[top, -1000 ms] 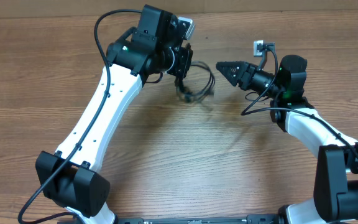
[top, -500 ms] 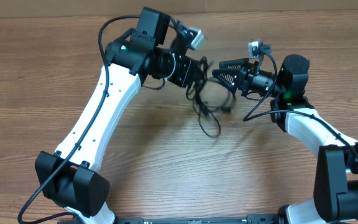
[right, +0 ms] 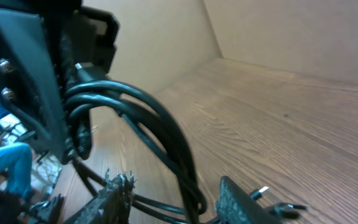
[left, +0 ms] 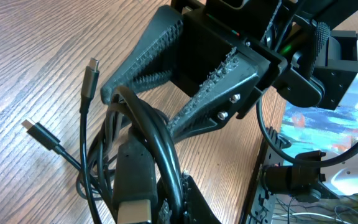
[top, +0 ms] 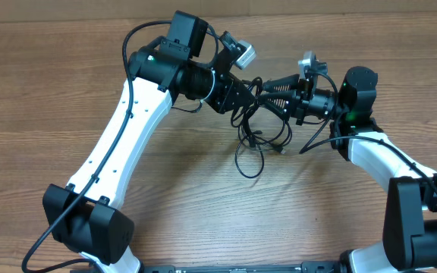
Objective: Untangle cables
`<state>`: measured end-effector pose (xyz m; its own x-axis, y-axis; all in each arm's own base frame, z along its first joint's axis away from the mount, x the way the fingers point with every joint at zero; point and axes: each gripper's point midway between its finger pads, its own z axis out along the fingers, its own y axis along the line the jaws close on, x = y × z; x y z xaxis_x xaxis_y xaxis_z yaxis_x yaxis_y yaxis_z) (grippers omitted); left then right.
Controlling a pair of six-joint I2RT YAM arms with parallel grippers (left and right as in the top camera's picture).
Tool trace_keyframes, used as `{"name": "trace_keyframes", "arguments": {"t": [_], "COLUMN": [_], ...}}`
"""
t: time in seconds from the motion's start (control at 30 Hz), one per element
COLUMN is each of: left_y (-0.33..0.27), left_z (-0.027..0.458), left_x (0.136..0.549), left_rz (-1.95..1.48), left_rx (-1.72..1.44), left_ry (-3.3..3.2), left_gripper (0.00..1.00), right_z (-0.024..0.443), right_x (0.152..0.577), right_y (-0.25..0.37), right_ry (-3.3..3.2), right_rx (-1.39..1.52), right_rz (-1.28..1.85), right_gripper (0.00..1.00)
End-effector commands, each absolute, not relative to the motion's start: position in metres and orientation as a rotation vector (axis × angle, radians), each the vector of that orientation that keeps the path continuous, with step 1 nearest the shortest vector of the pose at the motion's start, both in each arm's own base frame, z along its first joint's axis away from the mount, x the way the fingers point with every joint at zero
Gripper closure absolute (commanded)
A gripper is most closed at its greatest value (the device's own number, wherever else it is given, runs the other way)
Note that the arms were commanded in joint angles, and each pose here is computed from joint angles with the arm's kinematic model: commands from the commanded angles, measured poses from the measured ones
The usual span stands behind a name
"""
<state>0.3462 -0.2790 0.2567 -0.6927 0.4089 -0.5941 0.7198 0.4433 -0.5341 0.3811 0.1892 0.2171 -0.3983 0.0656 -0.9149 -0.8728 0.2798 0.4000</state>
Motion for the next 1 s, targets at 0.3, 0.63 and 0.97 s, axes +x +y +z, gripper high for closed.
{"name": "trace_keyframes", "arguments": {"t": [0.3,0.63,0.97], "left_y": [-0.284,-0.281,-0.264], "left_z": [0.267,0.264,0.248], "left_x": [0.345,0.349,0.373], "left_rz": [-1.186,-1.144,-0.92], "left_rx": [0.991,0.98,0.861], "left_ry": [2.259,2.274,2.376], "left_gripper": [0.96,0.96,0.96], "right_z": [0.231,0.231,0.229], "right_x": [0.366,0.366,0.361], "right_y": [0.205,0.205,0.206], "right_ry": [1.535,1.539,1.564], "right_rx": [-0.873,-0.87,-0.866], "right_rz": [1.285,1.29,1.337], "right_gripper": [0.79,0.96,0.96]}}
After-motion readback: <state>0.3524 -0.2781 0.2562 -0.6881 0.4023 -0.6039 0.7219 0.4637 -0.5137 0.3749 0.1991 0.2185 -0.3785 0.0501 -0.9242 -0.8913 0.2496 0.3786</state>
